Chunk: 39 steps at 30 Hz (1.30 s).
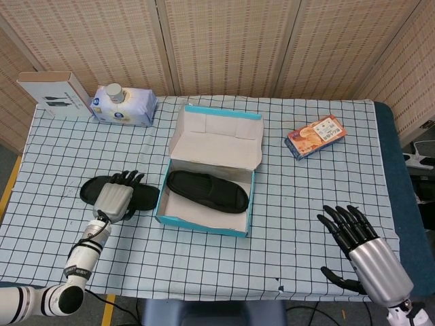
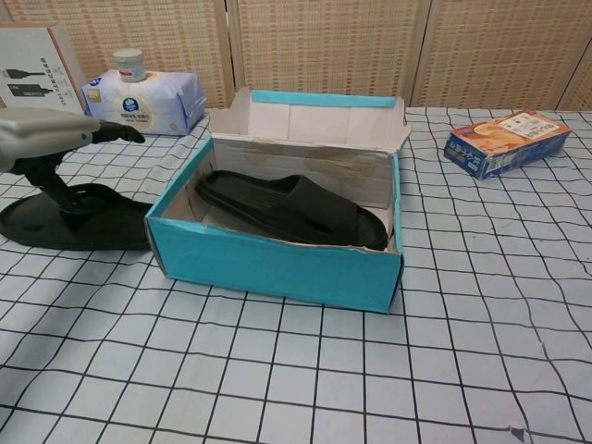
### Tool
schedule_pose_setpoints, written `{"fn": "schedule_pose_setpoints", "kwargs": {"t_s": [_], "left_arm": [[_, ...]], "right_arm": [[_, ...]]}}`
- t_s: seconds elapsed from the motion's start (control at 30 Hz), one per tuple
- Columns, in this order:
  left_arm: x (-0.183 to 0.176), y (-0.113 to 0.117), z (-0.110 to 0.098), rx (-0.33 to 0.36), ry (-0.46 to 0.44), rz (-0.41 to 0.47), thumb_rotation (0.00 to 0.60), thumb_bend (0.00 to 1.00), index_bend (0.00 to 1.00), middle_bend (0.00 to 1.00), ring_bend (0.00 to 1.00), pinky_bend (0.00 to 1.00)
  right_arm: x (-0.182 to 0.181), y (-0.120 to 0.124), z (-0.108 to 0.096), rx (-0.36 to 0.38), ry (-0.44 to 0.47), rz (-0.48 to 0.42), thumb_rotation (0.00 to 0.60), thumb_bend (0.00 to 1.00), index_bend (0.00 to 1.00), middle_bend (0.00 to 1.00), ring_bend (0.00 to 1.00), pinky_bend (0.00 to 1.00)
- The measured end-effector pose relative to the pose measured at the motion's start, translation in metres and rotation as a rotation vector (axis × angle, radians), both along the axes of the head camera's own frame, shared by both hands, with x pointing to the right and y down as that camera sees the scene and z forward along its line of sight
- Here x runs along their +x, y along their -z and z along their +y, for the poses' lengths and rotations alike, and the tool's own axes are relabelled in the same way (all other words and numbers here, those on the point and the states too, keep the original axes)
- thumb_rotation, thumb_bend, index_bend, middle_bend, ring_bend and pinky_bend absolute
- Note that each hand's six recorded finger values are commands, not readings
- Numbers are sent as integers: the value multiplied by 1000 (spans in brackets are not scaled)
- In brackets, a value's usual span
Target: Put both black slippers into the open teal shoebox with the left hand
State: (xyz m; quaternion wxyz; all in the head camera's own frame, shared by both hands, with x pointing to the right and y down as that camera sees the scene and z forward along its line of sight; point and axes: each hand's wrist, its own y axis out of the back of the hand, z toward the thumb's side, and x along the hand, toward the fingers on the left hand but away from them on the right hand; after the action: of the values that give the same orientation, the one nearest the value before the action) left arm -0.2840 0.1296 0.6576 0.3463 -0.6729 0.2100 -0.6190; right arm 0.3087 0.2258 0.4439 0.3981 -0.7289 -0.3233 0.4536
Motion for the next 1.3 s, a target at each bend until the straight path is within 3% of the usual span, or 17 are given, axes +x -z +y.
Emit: {"fn": "schedule_pose_setpoints", "kwargs": {"t_s": [0.23,0.47,0.73,0.97,1.3], "left_arm": [[-28,-20,-7,-32,81,-32,600,367,0,0,0,82],[-50,-42,-6,-107,126,-71,600,363,0,0,0,81],[-75,-49,-12,-111,163,-91,600,349,0,0,0,81],[-94,-61,-7,-154,191,-97,600,357,0,0,0,81],[-98,-74,-5,-172,217,-63,600,364,0,0,0,83]], "right_arm": [[-3,1,7,-13,4,4,524,152,0,0,0,0],[-3,-2,6,-14,4,13,524,152,0,0,0,0],[-8,-9,8,-33,15,13,523,153,0,0,0,0],[-11,-16,7,-39,16,24,523,153,0,0,0,0],[-16,-26,8,-62,21,38,525,153,0,0,0,0]]}}
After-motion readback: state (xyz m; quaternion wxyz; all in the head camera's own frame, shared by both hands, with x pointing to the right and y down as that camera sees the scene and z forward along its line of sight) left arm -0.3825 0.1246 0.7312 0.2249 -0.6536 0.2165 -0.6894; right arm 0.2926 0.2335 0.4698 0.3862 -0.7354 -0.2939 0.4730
